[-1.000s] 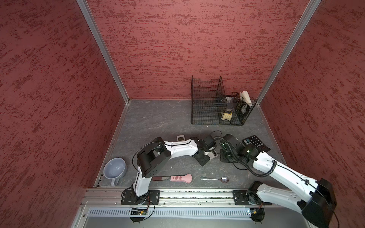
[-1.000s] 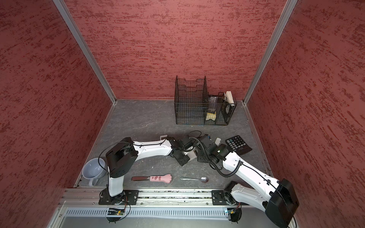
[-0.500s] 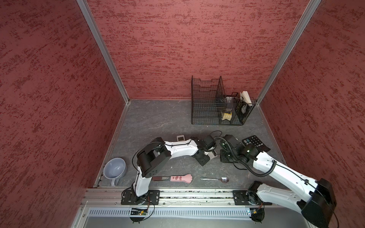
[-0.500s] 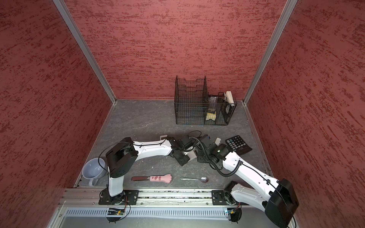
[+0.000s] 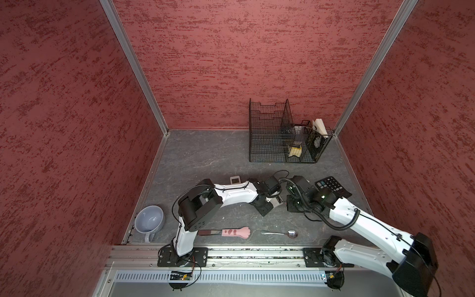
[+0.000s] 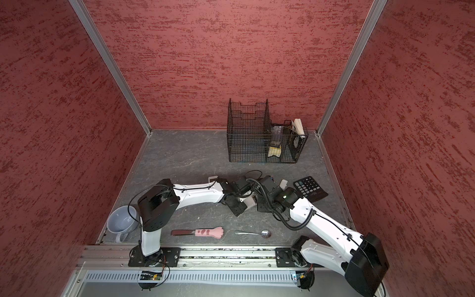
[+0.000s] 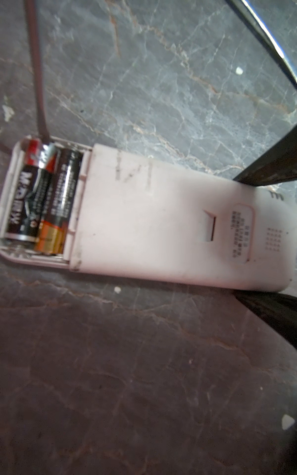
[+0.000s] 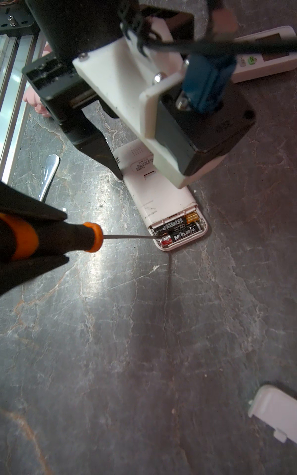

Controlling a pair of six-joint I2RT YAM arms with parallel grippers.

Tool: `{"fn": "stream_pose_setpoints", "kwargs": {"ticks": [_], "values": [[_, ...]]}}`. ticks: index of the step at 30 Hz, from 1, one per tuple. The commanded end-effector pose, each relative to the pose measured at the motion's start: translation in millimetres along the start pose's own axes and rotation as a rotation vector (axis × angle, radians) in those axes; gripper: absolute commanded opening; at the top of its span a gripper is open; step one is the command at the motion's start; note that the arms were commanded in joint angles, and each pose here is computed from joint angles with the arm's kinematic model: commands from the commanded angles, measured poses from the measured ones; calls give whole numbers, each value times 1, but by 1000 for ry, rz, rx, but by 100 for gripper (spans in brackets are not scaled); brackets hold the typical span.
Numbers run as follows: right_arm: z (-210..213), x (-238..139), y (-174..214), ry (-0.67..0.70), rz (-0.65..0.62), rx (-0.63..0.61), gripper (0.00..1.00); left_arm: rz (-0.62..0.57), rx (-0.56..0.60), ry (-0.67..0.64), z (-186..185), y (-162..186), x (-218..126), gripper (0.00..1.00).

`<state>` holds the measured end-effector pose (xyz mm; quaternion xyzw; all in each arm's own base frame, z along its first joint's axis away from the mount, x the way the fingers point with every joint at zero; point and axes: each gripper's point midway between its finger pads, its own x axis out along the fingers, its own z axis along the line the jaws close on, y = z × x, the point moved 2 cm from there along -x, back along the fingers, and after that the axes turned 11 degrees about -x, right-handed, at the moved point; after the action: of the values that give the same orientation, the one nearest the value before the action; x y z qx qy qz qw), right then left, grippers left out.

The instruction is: Unload the batteries from the remote control

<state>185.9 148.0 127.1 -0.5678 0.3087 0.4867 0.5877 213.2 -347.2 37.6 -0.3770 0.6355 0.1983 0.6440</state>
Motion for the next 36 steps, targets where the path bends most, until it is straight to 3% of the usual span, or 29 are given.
{"fn": "stream_pose_setpoints", "kwargs": {"ticks": [1,36], "values": [[-5,-4,1,16,-1,6,0,92,8,-18,6,25,26,63],[-3,-1,-2,6,1,-3,0,102,21,-21,5,28,29,62]]}}
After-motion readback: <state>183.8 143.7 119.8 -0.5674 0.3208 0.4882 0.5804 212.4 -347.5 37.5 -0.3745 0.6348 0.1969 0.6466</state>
